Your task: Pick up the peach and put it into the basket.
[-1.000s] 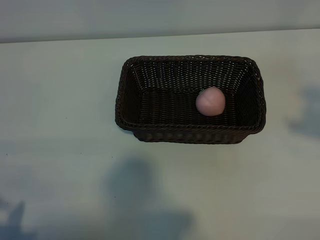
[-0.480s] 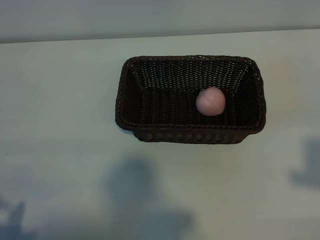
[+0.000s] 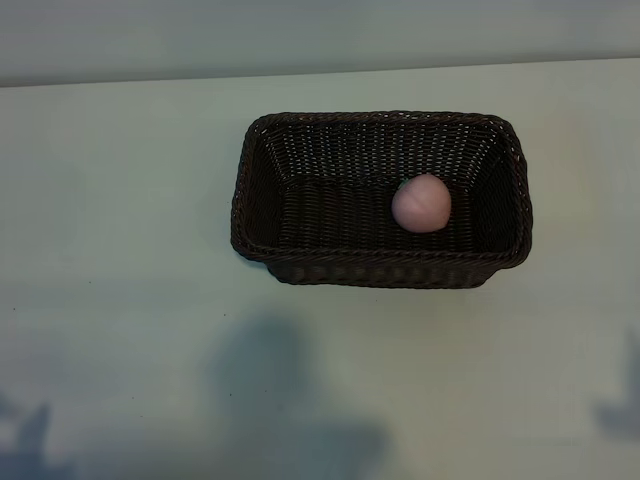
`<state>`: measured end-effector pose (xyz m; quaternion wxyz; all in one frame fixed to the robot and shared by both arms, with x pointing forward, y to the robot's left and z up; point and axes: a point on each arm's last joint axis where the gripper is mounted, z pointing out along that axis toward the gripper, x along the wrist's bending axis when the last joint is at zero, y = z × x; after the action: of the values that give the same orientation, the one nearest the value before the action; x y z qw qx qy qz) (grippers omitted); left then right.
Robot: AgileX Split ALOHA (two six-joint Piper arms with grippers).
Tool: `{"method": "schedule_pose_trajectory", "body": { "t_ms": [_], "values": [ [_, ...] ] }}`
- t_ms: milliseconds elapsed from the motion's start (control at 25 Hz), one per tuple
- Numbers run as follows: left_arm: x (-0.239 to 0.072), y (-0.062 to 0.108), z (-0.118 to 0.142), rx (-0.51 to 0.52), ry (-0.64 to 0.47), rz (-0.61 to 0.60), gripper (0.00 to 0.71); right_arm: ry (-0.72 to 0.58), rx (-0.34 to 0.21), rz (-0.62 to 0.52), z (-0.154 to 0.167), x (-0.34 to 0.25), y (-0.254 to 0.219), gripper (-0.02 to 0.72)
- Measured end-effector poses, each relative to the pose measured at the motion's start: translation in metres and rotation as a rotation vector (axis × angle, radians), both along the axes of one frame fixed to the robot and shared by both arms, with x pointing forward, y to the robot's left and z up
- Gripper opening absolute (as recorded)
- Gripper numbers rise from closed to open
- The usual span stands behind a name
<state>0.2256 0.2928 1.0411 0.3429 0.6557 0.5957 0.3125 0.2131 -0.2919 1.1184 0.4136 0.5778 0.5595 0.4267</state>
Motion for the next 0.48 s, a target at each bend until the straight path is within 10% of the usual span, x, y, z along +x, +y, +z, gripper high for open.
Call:
{"method": "schedule_pose_trajectory", "body": {
  "t_ms": [480],
  "values": [
    [0.0, 0.0, 0.0, 0.0, 0.0, 0.0, 0.598, 0.071, 0.014, 0.006, -0.045, 0.011, 0.0, 0.579]
  ]
}}
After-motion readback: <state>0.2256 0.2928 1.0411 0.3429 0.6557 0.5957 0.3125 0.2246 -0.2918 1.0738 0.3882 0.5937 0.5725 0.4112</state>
